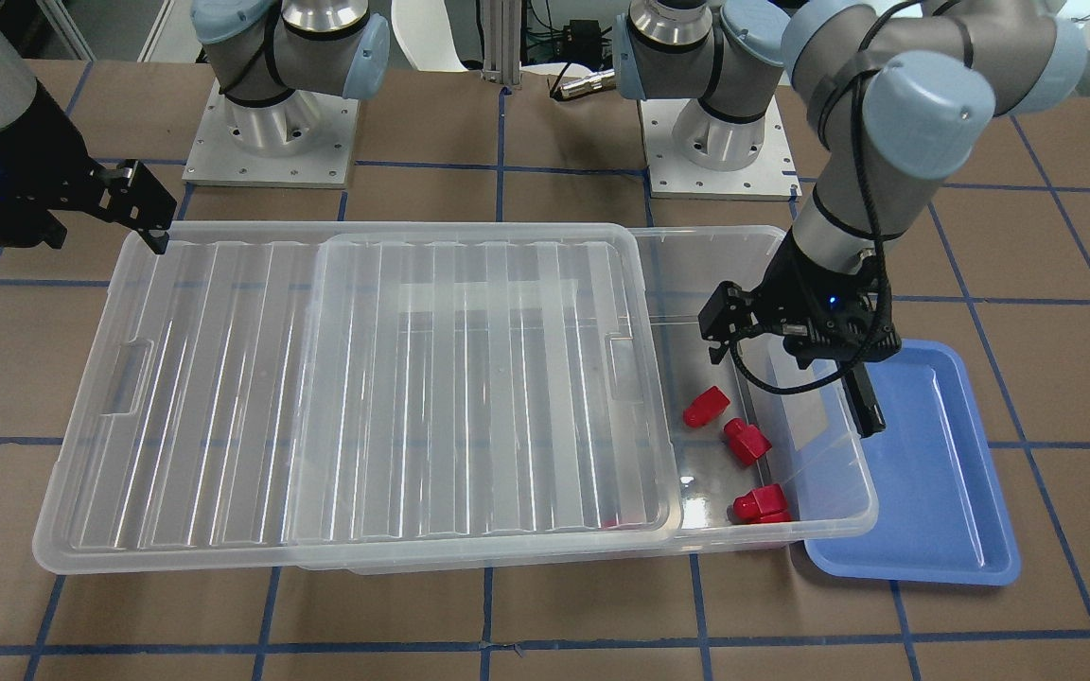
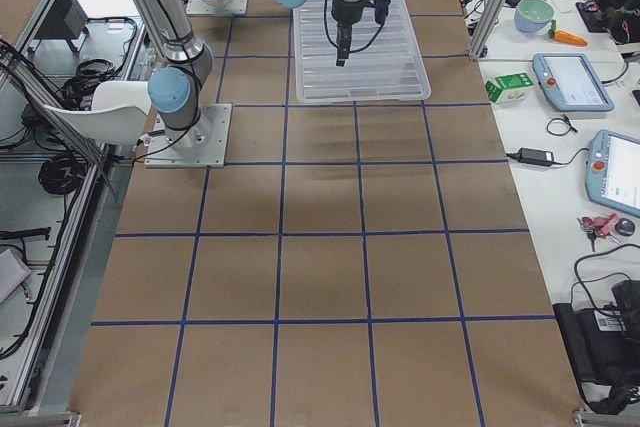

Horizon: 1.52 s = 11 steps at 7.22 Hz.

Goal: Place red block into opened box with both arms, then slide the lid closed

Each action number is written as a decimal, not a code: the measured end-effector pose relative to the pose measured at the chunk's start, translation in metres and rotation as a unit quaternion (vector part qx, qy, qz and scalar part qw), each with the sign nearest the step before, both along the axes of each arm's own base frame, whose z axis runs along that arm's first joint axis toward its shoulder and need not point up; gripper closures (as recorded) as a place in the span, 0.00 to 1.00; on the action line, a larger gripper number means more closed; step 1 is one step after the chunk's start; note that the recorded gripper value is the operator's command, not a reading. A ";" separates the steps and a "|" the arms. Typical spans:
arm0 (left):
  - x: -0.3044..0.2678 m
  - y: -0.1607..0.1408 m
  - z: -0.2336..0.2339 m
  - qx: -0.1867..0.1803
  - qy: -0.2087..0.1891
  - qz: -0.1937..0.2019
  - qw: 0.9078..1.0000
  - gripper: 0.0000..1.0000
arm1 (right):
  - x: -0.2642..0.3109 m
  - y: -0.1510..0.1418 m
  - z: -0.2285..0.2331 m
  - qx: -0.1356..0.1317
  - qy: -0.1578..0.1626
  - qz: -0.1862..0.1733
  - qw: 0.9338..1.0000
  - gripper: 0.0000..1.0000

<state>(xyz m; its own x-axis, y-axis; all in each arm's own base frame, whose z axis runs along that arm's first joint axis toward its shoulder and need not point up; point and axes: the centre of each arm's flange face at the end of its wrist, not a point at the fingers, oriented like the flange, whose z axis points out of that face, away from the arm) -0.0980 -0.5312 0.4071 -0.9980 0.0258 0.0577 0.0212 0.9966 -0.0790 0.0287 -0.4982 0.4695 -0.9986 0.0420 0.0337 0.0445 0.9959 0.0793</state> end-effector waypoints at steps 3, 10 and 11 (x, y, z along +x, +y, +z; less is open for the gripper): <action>-0.013 0.047 0.144 0.028 -0.001 -0.012 1.000 0.00 | -0.027 -0.019 -0.021 0.015 0.034 0.006 0.999 0.00; -0.016 0.063 0.167 0.026 -0.027 -0.049 0.998 0.00 | -0.111 -0.073 -0.098 0.015 0.020 0.074 0.997 0.00; -0.012 0.061 0.164 0.027 -0.028 -0.063 0.997 0.00 | -0.111 -0.072 -0.111 0.024 0.015 0.077 0.997 0.00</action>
